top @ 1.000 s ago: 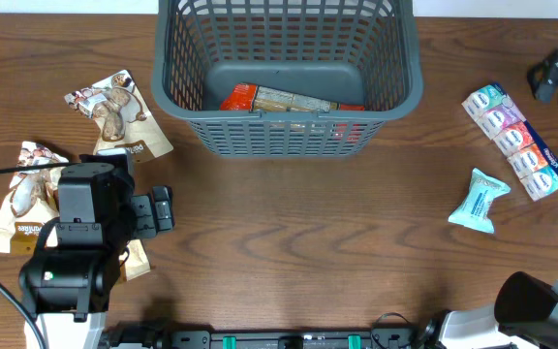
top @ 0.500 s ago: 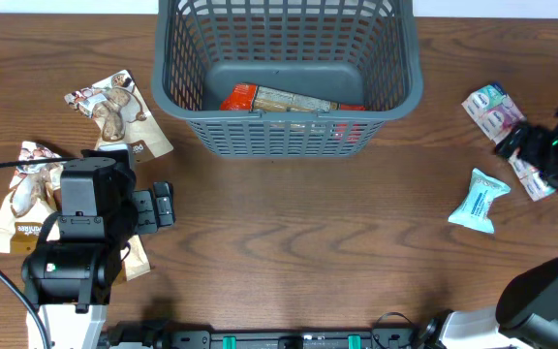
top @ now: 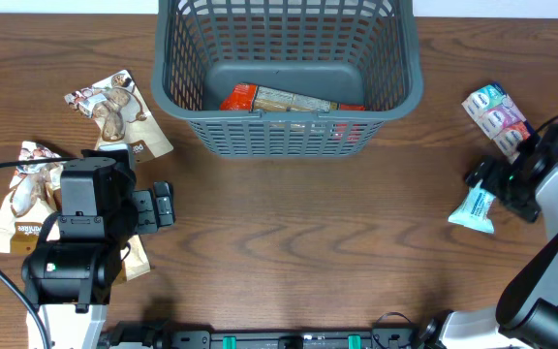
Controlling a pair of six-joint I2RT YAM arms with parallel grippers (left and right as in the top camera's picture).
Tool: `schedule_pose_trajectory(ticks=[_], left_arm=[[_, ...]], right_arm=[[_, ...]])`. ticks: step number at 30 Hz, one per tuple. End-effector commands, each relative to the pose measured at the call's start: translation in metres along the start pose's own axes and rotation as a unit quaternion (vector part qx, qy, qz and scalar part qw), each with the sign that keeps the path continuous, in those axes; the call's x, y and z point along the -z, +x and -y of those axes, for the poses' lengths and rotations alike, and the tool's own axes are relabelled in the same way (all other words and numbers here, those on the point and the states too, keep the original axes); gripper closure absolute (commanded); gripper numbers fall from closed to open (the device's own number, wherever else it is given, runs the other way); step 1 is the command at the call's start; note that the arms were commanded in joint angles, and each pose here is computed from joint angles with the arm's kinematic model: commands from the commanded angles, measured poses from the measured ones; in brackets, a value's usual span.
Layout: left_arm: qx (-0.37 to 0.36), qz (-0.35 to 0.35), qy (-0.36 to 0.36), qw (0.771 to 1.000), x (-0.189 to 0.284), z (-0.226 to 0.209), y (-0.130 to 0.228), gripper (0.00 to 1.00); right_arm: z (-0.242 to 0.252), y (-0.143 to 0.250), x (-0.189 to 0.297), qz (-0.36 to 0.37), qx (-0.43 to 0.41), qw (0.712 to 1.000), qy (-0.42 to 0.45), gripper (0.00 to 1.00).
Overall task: Pack container
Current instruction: 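Grasp the teal wrapped item with the right gripper, then carry the teal item over and drop it into the basket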
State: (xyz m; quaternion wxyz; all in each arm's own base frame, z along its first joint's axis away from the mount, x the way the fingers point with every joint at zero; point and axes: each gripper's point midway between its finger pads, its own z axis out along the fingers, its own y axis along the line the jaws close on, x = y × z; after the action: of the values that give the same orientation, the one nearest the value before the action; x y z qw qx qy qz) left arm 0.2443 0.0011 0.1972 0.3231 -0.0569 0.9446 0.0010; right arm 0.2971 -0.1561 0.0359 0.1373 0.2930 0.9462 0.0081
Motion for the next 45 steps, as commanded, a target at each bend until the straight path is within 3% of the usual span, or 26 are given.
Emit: schedule_pose_trajectory(ticks=[1,6,10,19,22,29,36,40,42,45], left_arm=[[0.003,0.009,-0.006,1.000,0.004,-0.003,-0.006,0.02],[0.003,0.008,-0.006,1.000,0.004,-0.003,-0.006,0.02],[0.003,0.008,-0.006,1.000,0.004,-0.003,-0.006,0.01],[0.003,0.009,-0.006,1.000,0.004,-0.003,-0.006,0.02],[0.003,0.009,-0.006,1.000,0.004,-0.003,-0.006,0.02],[0.003,0.010,-0.006,1.000,0.004,-0.003,-0.006,0.02],[0.003,0.010,-0.006,1.000,0.004,-0.003,-0.006,0.01],[0.003,0.010,-0.006,1.000,0.004,-0.003,-0.006,0.02],[0.003,0.009,-0.006,1.000,0.004,-0.003,-0.006,0.02],[0.003,0.009,-0.006,1.000,0.004,-0.003,-0.006,0.02]], right_arm=[[-0.003,0.010,-0.010,0.006,0.000,1.000,-0.007,0.01],[-0.002,0.010,-0.020,0.025,0.014,1.000,-0.008,0.02],[-0.002,0.008,-0.023,0.038,0.016,0.999,-0.010,0.26],[-0.001,0.014,-0.031,0.046,0.015,0.999,-0.011,0.59],[-0.002,0.013,-0.031,0.047,0.016,0.999,-0.011,0.99],[-0.041,-0.012,-0.015,0.080,0.035,0.991,-0.100,0.99],[-0.114,-0.099,0.096,0.212,0.127,0.956,-0.159,0.99],[-0.169,-0.128,0.182,0.300,0.238,0.906,-0.180,0.99],[-0.200,-0.131,0.223,0.339,0.315,0.866,-0.190,0.99],[-0.249,-0.112,0.273,0.381,0.452,0.778,-0.212,0.99]])
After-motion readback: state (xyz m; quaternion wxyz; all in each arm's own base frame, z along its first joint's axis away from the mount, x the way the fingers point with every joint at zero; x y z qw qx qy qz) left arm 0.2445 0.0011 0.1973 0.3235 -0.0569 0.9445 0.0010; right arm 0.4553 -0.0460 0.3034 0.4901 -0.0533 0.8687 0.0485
